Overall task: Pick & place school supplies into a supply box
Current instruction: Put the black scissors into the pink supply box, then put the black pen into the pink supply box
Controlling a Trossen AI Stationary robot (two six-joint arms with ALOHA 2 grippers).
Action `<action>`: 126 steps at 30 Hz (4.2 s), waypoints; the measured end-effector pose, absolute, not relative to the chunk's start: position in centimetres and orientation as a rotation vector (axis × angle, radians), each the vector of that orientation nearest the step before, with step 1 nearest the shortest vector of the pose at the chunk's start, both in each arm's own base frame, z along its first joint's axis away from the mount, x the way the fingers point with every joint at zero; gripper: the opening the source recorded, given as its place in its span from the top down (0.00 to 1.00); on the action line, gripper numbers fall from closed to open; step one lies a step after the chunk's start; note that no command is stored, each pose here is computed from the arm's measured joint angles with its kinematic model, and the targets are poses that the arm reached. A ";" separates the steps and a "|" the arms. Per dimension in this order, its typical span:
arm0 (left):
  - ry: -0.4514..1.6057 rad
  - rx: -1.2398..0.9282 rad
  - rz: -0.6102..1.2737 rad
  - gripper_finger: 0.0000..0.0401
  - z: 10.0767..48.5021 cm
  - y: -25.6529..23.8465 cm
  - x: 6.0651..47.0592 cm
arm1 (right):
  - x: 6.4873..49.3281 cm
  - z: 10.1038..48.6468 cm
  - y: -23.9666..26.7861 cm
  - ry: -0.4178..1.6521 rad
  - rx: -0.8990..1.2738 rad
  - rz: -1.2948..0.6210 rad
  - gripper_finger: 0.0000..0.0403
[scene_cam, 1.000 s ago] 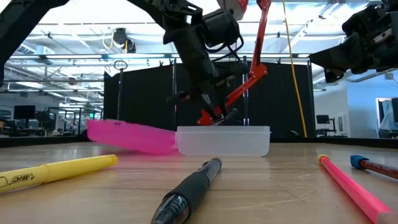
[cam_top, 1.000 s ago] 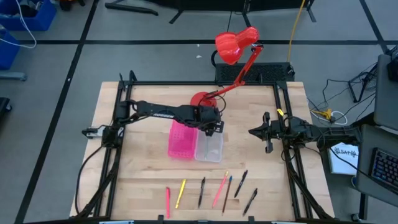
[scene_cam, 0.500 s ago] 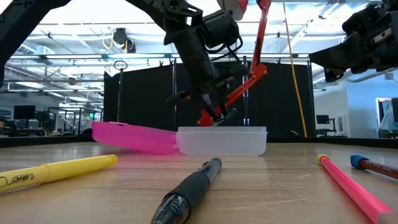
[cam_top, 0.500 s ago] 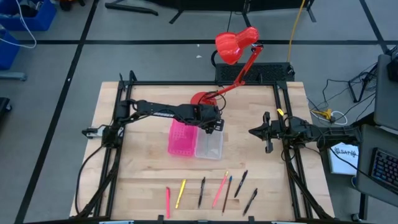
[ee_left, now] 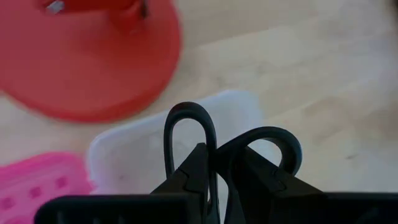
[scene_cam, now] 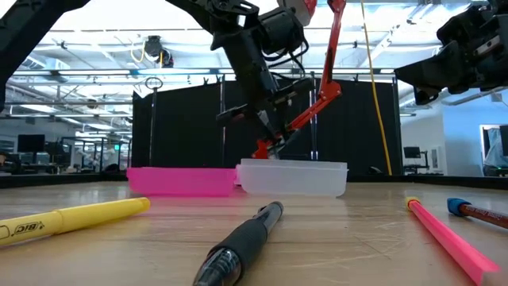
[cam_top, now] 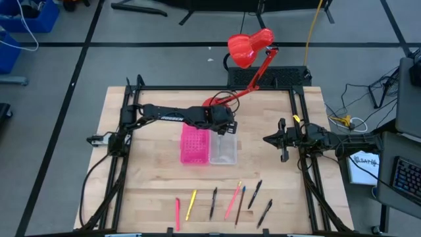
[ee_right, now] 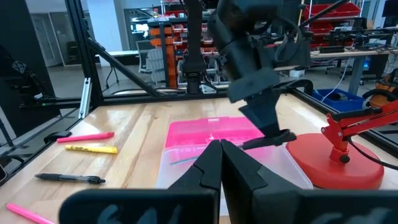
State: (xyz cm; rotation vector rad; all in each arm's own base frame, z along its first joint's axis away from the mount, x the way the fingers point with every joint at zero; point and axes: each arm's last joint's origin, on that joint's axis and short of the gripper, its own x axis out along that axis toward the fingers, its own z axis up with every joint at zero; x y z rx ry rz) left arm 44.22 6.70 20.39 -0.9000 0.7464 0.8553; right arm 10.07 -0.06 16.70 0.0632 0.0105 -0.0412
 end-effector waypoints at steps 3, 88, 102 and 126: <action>0.769 -0.894 0.881 0.85 19.9 6.1 44.2 | 10.1 16.7 -0.1 0.011 0.063 -0.041 1.00; 0.157 0.017 0.000 0.99 21.5 -3.5 13.2 | 10.5 16.7 0.5 0.029 0.148 0.137 1.00; 0.040 0.205 0.213 0.99 17.9 -2.4 12.7 | 11.3 20.4 0.2 -0.006 0.030 -0.068 1.00; -0.035 0.300 0.266 0.92 18.9 -2.3 12.6 | 29.3 33.8 20.7 0.928 0.339 -0.321 1.00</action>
